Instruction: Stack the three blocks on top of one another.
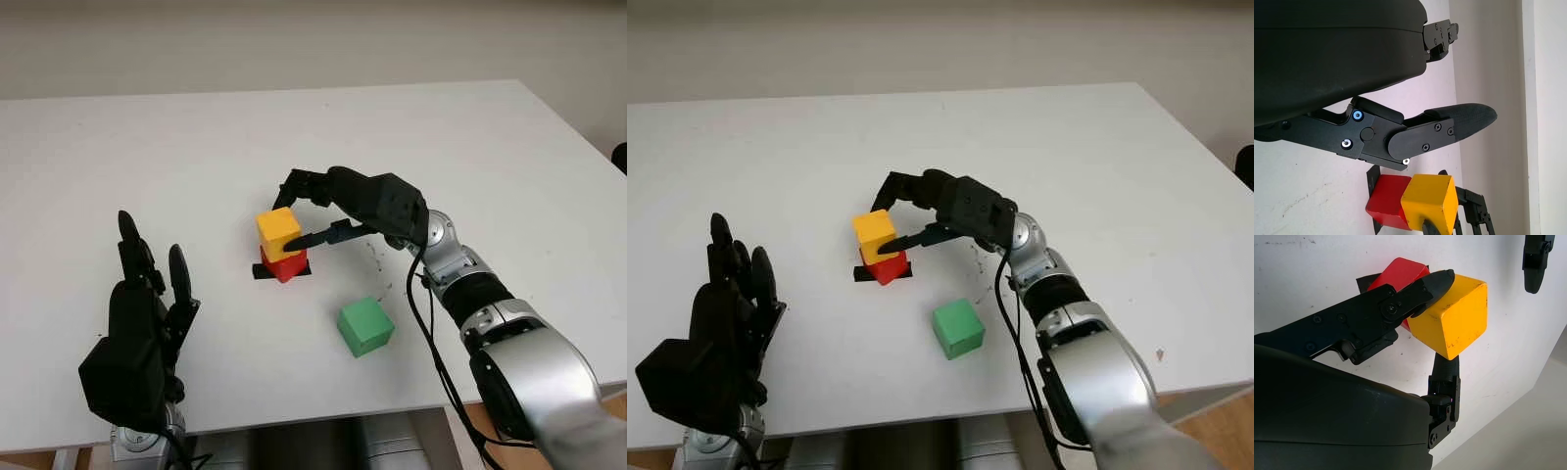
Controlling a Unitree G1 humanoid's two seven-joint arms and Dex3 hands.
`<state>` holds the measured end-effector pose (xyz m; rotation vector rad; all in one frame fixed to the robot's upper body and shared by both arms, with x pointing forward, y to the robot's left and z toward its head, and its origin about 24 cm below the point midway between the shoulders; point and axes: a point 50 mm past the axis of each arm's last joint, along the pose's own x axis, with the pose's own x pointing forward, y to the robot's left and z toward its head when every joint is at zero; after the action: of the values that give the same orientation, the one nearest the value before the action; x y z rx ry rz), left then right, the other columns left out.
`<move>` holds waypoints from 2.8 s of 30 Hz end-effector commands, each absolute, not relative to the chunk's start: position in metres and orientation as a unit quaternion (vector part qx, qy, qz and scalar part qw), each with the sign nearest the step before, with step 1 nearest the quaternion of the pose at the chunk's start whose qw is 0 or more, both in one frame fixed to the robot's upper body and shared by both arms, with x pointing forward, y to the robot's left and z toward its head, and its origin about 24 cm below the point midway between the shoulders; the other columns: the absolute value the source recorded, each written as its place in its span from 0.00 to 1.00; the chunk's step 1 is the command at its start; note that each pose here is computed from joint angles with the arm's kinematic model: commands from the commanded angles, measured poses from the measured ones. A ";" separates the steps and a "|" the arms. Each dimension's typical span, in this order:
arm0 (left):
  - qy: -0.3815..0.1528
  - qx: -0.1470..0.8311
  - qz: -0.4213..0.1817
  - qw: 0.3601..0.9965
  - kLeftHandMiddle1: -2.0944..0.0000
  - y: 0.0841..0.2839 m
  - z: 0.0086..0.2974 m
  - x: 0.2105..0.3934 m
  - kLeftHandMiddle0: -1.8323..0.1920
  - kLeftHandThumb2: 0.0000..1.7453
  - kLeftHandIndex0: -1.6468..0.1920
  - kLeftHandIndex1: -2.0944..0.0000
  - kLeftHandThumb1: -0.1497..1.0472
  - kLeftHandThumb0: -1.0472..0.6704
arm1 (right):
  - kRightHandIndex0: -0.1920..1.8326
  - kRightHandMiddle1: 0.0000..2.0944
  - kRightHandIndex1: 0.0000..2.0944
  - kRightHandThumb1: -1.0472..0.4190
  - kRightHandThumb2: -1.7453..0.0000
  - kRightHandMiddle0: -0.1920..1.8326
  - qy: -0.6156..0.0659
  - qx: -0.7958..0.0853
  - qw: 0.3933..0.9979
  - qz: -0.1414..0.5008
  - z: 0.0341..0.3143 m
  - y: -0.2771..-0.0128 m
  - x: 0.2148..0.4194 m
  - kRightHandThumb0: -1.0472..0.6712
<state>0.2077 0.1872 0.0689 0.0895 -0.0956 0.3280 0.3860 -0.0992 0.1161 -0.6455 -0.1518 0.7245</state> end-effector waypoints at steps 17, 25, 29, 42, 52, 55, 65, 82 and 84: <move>-0.057 0.039 0.160 0.985 0.98 0.187 0.073 0.207 0.99 0.37 1.00 0.98 1.00 0.20 | 0.21 0.70 0.02 0.06 0.97 0.28 -0.076 -0.315 0.884 0.336 0.121 -0.106 0.389 0.29; -0.057 0.039 0.162 0.984 0.97 0.188 0.073 0.206 0.99 0.37 0.99 0.97 1.00 0.20 | 0.21 0.70 0.03 0.06 0.97 0.29 -0.073 -0.314 0.884 0.338 0.120 -0.107 0.389 0.29; -0.058 0.043 0.160 0.985 0.98 0.188 0.073 0.206 0.99 0.38 1.00 0.98 1.00 0.21 | 0.20 0.59 0.02 0.07 0.97 0.22 -0.064 -0.331 0.877 0.342 0.120 -0.107 0.389 0.25; -0.055 0.044 0.162 0.984 0.97 0.187 0.073 0.207 0.99 0.37 0.99 0.97 1.00 0.21 | 0.00 0.05 0.00 0.10 0.97 0.01 -0.055 -0.343 0.852 0.391 0.123 -0.105 0.387 0.09; -0.058 0.043 0.160 0.984 0.98 0.186 0.073 0.208 0.99 0.38 1.00 0.98 1.00 0.20 | 0.00 0.00 0.00 0.10 0.97 0.00 -0.100 -0.307 0.867 0.380 0.142 -0.115 0.388 0.10; -0.060 0.039 0.161 0.984 0.97 0.186 0.074 0.207 0.99 0.37 1.00 0.98 1.00 0.20 | 0.00 0.01 0.00 0.10 0.97 0.01 -0.131 -0.245 0.906 0.320 0.162 -0.135 0.392 0.14; -0.059 0.035 0.168 0.983 0.97 0.189 0.074 0.207 0.99 0.36 0.99 0.98 1.00 0.20 | 0.15 0.12 0.07 0.13 0.98 0.23 -0.180 -0.241 0.932 0.200 0.217 -0.227 0.361 0.25; -0.060 0.053 0.155 0.985 0.97 0.197 0.083 0.211 0.98 0.36 0.98 0.98 1.00 0.19 | 0.20 0.03 0.02 0.12 0.97 0.30 -0.172 -0.445 0.837 0.269 0.203 -0.224 0.271 0.25; -0.059 0.057 0.151 0.985 0.97 0.198 0.084 0.212 0.99 0.36 0.98 0.98 1.00 0.19 | 0.19 0.03 0.02 0.11 0.97 0.29 -0.183 -0.479 0.814 0.272 0.200 -0.221 0.265 0.24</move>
<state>0.2096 0.1974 0.0761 0.1062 -0.0849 0.3106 0.2696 -0.2231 0.1971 -0.9716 -0.3637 0.5748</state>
